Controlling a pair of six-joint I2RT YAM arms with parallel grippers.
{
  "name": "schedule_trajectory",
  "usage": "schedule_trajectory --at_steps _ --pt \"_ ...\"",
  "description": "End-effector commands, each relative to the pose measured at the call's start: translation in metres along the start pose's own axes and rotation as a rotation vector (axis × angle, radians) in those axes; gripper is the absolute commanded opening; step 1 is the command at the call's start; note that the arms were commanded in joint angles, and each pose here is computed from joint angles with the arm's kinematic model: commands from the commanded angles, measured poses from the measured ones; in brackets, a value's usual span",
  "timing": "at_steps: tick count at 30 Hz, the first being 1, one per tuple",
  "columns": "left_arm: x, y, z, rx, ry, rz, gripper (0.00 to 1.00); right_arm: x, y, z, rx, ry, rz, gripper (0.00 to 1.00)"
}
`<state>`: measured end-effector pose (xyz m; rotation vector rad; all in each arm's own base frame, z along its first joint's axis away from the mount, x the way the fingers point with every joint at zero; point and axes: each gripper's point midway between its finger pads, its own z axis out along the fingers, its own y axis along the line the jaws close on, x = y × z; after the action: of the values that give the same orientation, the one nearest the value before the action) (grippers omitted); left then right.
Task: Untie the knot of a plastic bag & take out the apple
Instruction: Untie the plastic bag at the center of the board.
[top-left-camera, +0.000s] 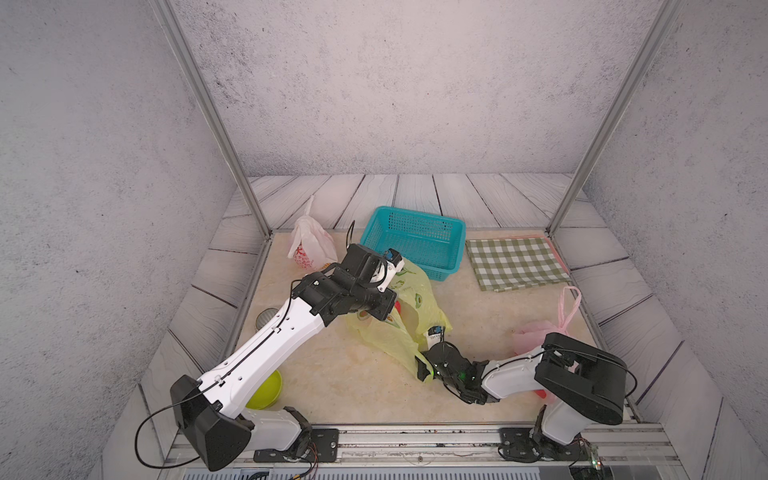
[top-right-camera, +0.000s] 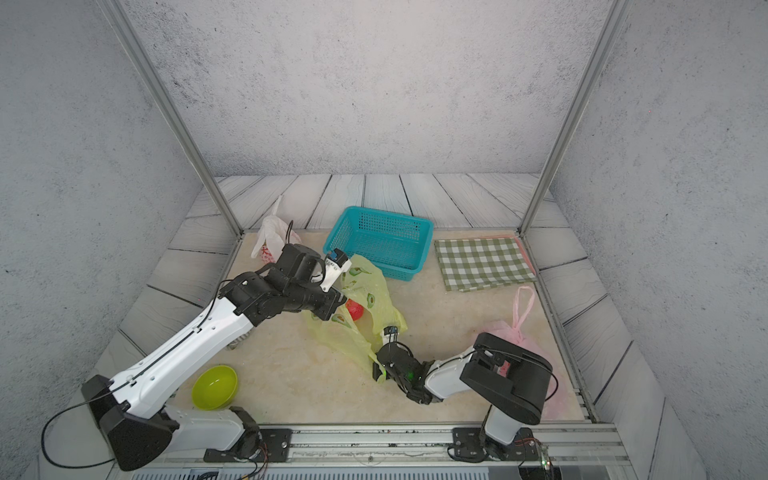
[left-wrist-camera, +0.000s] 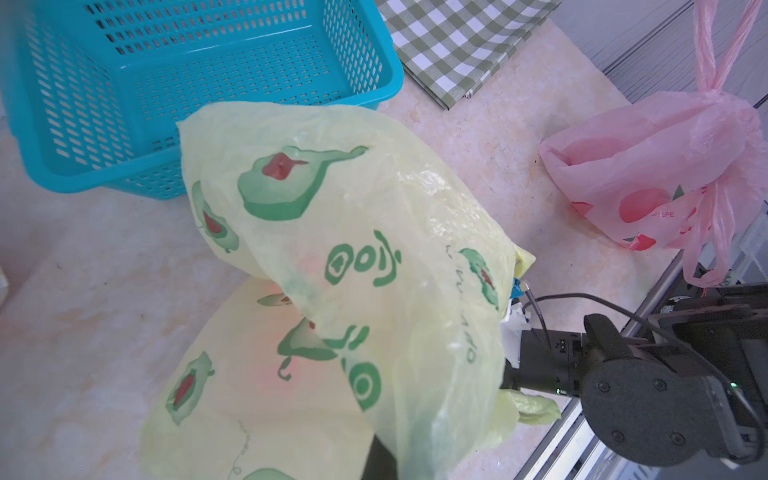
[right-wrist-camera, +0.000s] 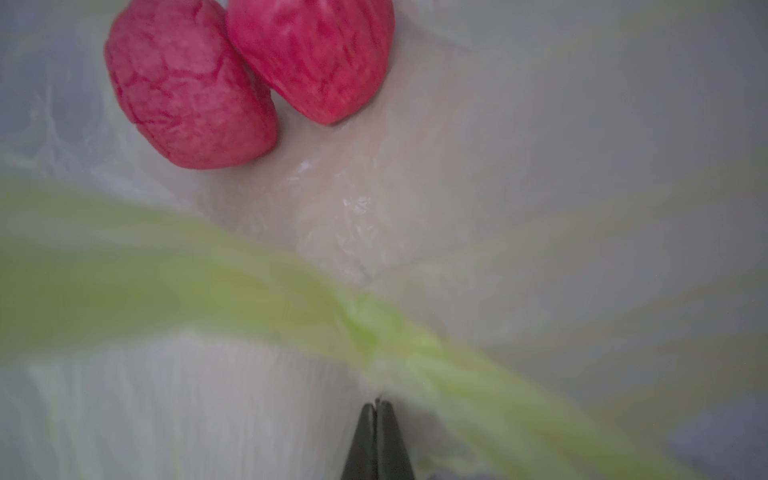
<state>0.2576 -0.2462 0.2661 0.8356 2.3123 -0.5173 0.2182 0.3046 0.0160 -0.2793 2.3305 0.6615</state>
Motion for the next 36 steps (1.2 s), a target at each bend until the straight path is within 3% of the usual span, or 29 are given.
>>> schedule_trajectory --at_steps 1,5,9,17,21,24,29,32,34,36 --pt "-0.010 0.003 -0.024 -0.027 -0.033 0.024 0.01 0.049 -0.044 0.000 0.155 0.167 -0.041 0.00" --pt "-0.006 0.003 -0.024 -0.022 -0.043 0.013 0.01 0.046 -0.041 -0.003 0.140 0.159 -0.046 0.00" --pt "0.019 -0.007 -0.005 0.056 0.014 -0.007 0.00 0.030 -0.011 -0.021 -0.002 0.147 -0.140 0.00" --pt "0.072 -0.019 0.021 0.163 0.072 -0.072 0.00 -0.022 0.035 -0.100 -0.189 0.079 -0.287 0.00" --pt "0.082 -0.021 0.028 0.181 0.080 -0.100 0.00 -0.034 0.045 -0.128 -0.252 0.044 -0.320 0.00" --pt "0.079 -0.023 0.029 0.188 0.066 -0.106 0.00 -0.034 0.053 -0.144 -0.326 0.016 -0.350 0.07" --pt "0.073 -0.022 0.030 0.178 0.070 -0.096 0.00 -0.054 0.029 -0.176 -0.274 -0.152 -0.289 0.14" --pt "0.073 -0.018 0.031 0.154 0.079 -0.082 0.00 -0.064 -0.009 -0.198 -0.123 -0.232 -0.258 0.24" --pt "0.073 -0.016 0.033 0.144 0.084 -0.075 0.00 -0.067 -0.038 -0.213 0.004 -0.247 -0.242 0.24" --pt "0.071 -0.017 0.035 0.151 0.084 -0.077 0.00 -0.068 -0.033 -0.226 -0.039 -0.254 -0.262 0.24"
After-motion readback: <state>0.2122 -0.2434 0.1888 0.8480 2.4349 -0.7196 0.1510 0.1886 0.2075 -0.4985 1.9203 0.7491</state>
